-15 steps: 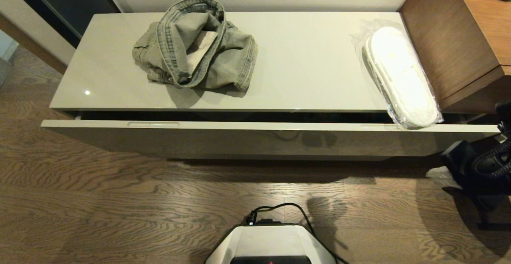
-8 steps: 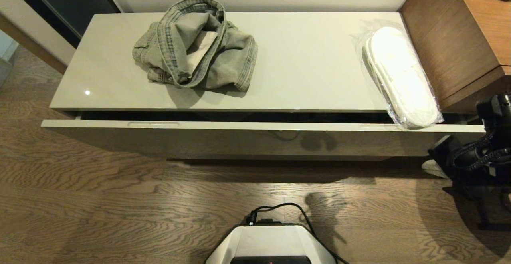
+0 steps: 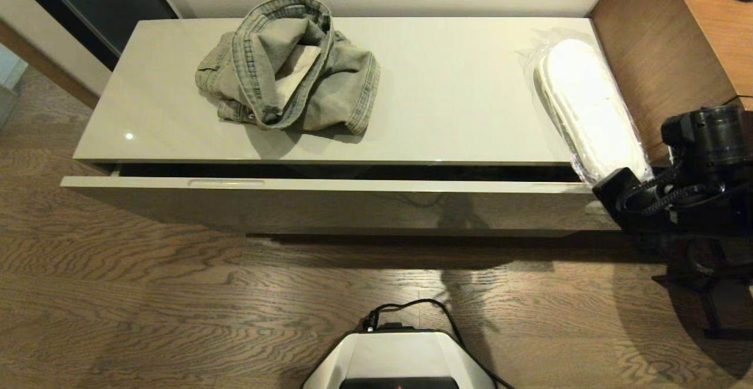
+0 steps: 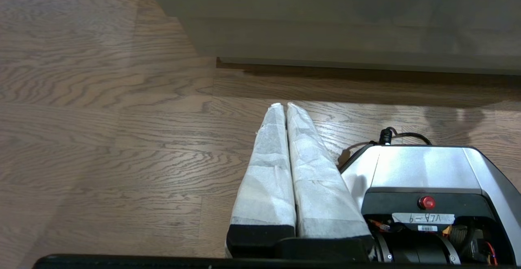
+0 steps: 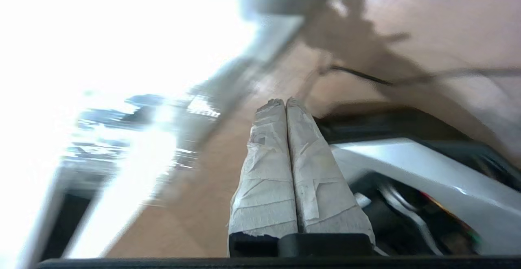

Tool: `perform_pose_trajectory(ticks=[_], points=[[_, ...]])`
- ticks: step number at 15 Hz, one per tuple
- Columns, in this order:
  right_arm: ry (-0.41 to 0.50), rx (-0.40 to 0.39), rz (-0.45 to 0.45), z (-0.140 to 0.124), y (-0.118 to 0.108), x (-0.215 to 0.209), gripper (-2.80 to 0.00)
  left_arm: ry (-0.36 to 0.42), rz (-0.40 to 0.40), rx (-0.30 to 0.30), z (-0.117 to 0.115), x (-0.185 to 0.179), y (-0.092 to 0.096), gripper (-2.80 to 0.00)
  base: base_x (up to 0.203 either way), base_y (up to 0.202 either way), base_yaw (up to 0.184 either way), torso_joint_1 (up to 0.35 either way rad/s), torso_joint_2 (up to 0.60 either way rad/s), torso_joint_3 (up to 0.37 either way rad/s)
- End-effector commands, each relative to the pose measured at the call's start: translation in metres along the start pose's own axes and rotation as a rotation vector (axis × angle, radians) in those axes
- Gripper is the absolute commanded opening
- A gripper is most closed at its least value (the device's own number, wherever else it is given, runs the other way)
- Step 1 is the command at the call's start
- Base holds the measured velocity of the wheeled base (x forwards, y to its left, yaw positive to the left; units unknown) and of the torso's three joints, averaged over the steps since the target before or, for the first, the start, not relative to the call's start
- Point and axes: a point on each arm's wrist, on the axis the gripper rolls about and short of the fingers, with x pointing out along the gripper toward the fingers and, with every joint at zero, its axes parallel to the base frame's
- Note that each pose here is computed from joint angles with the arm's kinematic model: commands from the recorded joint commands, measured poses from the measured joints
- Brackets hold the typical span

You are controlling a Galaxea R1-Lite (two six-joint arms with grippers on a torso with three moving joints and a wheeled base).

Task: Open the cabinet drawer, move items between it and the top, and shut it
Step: Close the drawer

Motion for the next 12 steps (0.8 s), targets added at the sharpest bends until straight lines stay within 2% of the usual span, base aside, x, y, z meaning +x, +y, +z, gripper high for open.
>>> perform_pose_trajectory(ticks=[1,6,12], points=[[-0.010,0.002,0.026,0.004,0.012,0.006,-2.80,0.002,0.000,0.000,0.000,0.000,0.000,-2.80,0.000,0.000,0.000,0.000,0.00,0.000],[-0.032,-0.003,-0.022,0.003,0.015,0.041,-2.80,0.002,0.000,0.000,0.000,0.000,0.000,-2.80,0.000,0.000,0.000,0.000,0.00,0.000],[-0.074,0.006,0.051,0.018,0.034,0.004,-2.80,0.003,0.000,0.000,-0.001,0.000,0.000,-2.80,0.000,0.000,0.000,0.000,0.00,0.000]])
